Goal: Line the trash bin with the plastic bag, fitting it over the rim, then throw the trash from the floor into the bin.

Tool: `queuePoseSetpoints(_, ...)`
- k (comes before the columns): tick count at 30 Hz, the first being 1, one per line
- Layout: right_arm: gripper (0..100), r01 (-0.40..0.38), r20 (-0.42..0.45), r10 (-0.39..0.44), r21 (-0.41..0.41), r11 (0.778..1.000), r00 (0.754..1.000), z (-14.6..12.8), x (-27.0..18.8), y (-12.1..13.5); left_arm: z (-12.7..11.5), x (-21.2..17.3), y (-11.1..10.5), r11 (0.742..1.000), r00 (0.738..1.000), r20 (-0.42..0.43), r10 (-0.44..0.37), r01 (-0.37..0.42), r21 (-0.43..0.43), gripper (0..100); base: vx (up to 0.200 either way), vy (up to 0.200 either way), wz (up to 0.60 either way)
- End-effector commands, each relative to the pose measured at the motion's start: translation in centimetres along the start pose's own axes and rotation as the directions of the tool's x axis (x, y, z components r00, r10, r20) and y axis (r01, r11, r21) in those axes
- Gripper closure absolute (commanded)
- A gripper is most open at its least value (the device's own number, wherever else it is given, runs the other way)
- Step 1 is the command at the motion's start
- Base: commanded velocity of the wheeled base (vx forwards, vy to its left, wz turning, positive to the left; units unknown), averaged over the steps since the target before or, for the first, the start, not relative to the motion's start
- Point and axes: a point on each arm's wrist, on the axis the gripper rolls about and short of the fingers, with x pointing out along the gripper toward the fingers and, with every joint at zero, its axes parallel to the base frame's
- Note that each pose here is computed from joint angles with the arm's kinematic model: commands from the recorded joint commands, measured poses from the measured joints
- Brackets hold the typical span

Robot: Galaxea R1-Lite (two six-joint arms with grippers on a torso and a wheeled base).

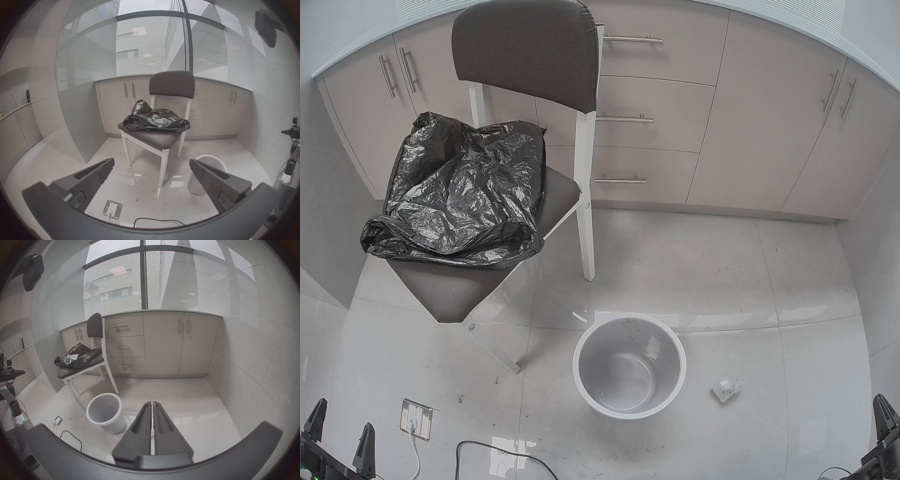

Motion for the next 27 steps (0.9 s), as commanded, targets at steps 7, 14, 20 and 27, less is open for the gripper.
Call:
queuePoseSetpoints(7, 100, 0.004, 0.005, -0.004, -0.029, 1.0, 1.0, -0.5, 0.0, 0.0, -0.5, 0.0, 0.0, 1.0, 1.0, 0.003, -0.001, 0.001, 0.005, 0, 0.0, 0.0, 0.0)
queuePoseSetpoints(14, 100, -0.005, 0.006, 0.005, -0.029, 1.0, 1.0, -0.5, 0.0, 0.0, -0.5, 0.0, 0.0, 1.0, 1.0, 0.003, 0.001, -0.001, 0.005, 0, 0.0, 0.0, 0.0)
queuePoseSetpoints(20, 100, -0.155, 0.25, 0.055, 0.4, 0.903, 0.967, 13.5, -1.2, -0.1, -0.5, 0.0, 0.0, 1.0, 1.0, 0.003, 0.001, -0.001, 0.004, 0, 0.0, 0.0, 0.0)
queuePoseSetpoints(27, 100, -0.266, 0.192, 0.236, 0.149, 0.952, 0.953, 19.3, 3.4, 0.5, 0.8, -0.2, 0.0, 1.0, 0.999, 0.032, -0.004, 0.004, -0.01, 0, 0.0, 0.0, 0.0)
